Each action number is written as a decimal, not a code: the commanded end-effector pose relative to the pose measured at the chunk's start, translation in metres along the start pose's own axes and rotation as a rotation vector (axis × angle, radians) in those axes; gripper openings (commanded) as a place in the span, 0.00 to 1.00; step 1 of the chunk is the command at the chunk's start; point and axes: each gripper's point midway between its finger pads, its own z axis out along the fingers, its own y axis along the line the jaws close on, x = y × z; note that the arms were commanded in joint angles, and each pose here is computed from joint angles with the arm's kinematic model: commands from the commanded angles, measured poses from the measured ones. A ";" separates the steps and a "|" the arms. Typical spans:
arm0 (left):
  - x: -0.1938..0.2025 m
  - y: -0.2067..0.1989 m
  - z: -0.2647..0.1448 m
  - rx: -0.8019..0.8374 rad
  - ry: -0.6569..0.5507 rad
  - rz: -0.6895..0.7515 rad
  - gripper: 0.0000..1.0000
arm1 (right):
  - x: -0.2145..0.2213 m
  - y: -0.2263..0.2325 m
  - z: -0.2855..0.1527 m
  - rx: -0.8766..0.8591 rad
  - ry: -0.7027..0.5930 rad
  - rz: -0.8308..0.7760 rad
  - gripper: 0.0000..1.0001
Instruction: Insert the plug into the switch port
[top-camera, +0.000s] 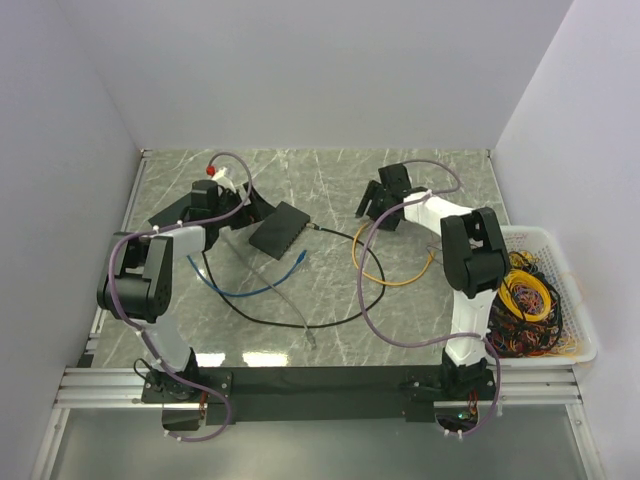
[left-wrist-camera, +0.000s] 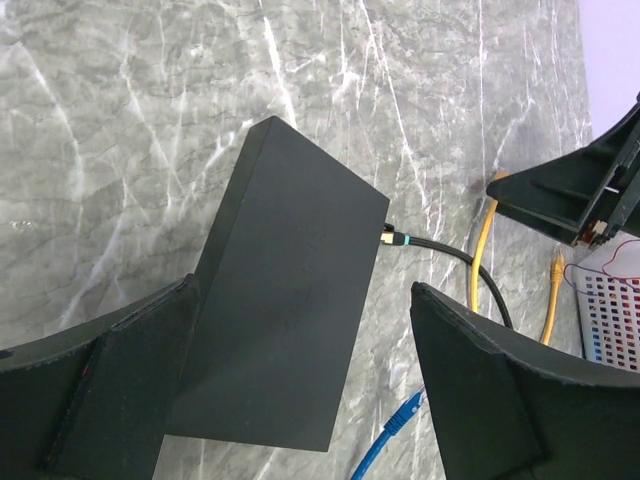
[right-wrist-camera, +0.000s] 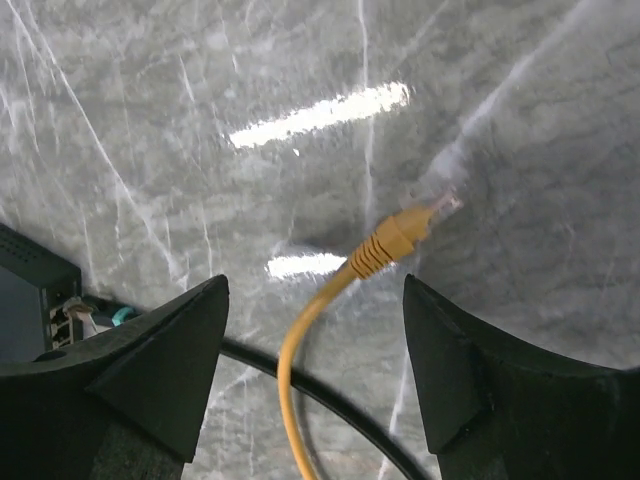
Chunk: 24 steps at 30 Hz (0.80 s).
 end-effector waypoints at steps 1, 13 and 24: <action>-0.021 -0.017 -0.009 0.059 -0.062 0.027 0.93 | -0.003 0.003 0.011 0.012 0.000 0.012 0.77; -0.019 -0.015 -0.011 0.072 -0.059 0.008 0.92 | 0.007 -0.003 0.037 0.034 0.039 0.015 0.34; -0.029 -0.024 -0.014 0.088 -0.077 0.005 0.92 | -0.010 0.012 0.017 -0.005 -0.008 -0.039 0.00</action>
